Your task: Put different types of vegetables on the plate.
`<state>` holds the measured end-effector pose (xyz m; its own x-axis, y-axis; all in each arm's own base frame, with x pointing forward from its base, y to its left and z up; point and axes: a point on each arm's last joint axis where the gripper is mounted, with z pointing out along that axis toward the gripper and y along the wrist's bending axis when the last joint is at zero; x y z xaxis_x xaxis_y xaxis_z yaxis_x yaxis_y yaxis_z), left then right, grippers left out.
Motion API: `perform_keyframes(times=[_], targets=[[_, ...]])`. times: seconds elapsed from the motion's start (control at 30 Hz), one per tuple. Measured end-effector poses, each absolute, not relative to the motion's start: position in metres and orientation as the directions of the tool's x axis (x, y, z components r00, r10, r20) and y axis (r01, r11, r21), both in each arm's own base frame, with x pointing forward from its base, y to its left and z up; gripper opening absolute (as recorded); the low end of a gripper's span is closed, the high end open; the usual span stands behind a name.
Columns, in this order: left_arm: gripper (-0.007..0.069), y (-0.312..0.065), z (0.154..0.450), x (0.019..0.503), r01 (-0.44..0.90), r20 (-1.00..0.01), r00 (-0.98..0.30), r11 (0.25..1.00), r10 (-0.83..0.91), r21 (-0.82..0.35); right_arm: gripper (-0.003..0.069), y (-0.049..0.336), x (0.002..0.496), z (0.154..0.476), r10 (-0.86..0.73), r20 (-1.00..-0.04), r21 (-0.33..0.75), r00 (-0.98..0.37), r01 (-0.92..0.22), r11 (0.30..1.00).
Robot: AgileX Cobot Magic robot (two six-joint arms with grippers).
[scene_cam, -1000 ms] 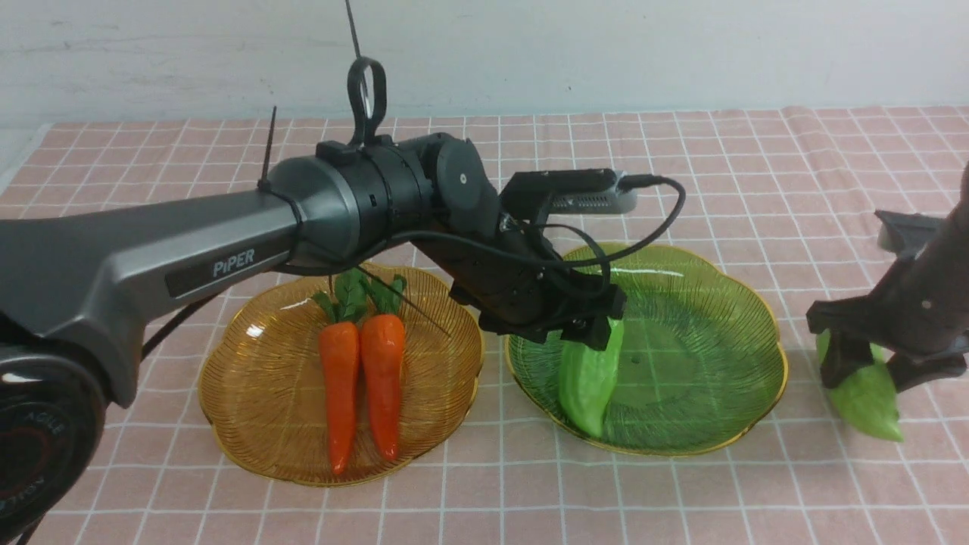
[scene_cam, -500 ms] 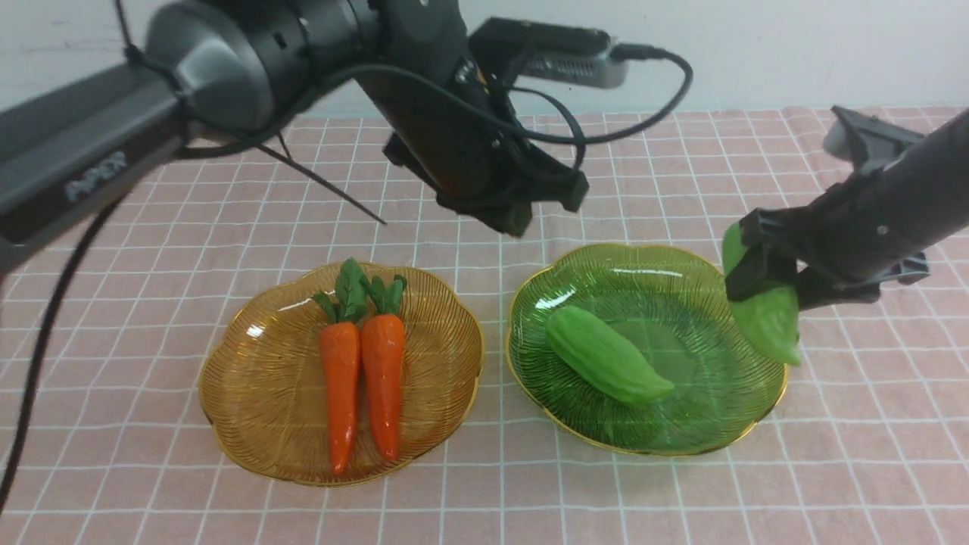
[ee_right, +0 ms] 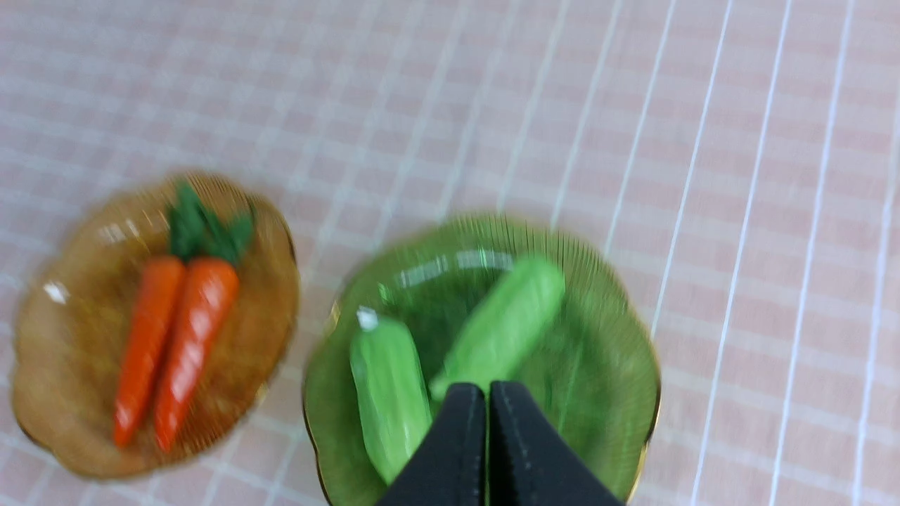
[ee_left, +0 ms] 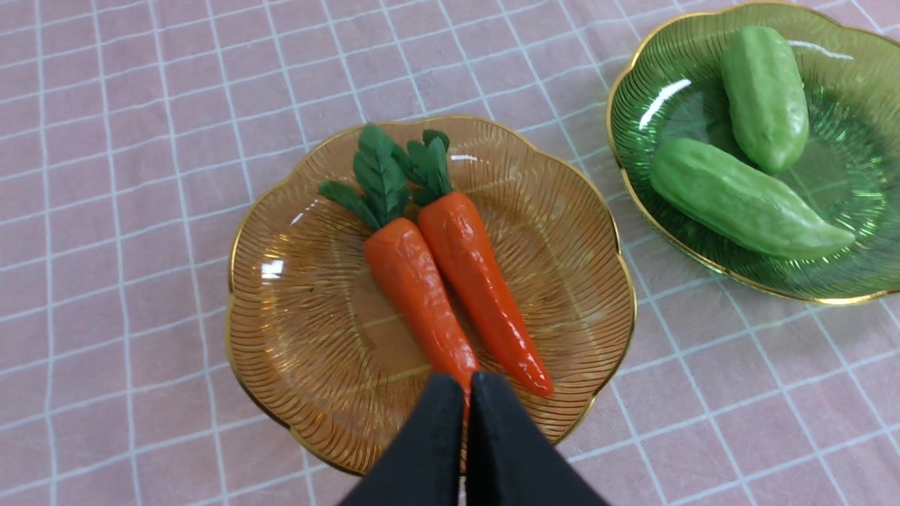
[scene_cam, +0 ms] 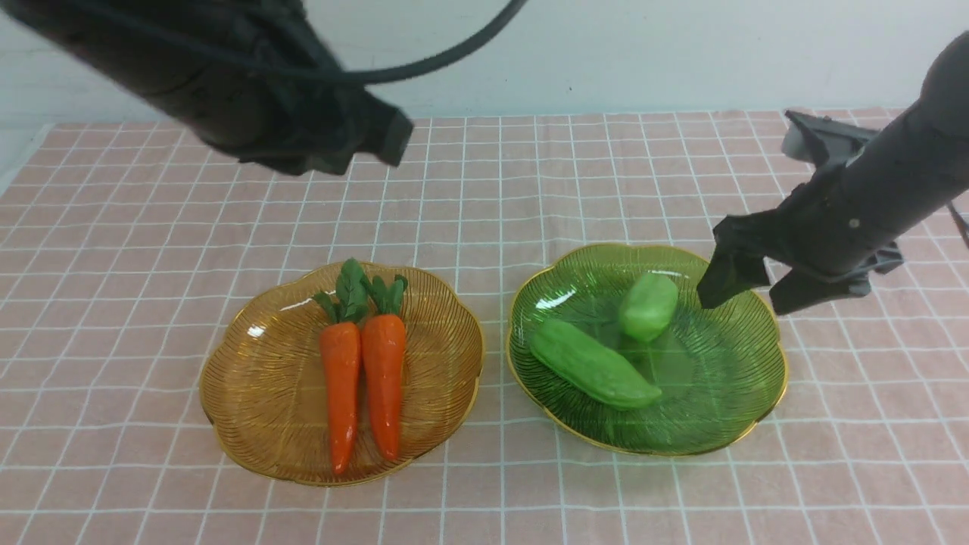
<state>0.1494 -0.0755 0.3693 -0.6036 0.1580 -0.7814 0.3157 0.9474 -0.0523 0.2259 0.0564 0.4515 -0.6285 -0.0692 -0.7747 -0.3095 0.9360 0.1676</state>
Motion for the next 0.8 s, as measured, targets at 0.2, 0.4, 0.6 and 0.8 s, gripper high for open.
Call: perform_keyframes(times=[0.2, 0.4, 0.6, 0.8], targets=[[-0.0003, -0.063, 0.350, 0.136, 0.251, -0.819, -0.570, 0.963, 0.063, -0.100, -0.0015, 0.039, 0.135, 0.477, 0.013, -0.942, 0.124, -0.335, -0.313, 0.942], [-0.0003, -0.057, 0.342, 0.130, 0.235, -0.838, -0.544, 0.967, 0.045, -0.101, -0.0015, 0.019, 0.061, 0.447, 0.093, -0.994, 0.076, 0.057, -0.255, 0.964], [-0.0003, -0.057, 0.342, 0.130, 0.235, -0.841, -0.538, 0.967, 0.047, -0.097, -0.0015, 0.006, 0.021, 0.386, 0.143, -0.929, 0.073, 0.341, -0.211, 0.975], [-0.0003, -0.055, 0.343, 0.130, 0.236, -0.850, -0.523, 0.969, 0.067, -0.069, -0.0015, 0.002, 0.011, 0.352, 0.160, -0.878, 0.079, 0.452, -0.193, 0.978]])
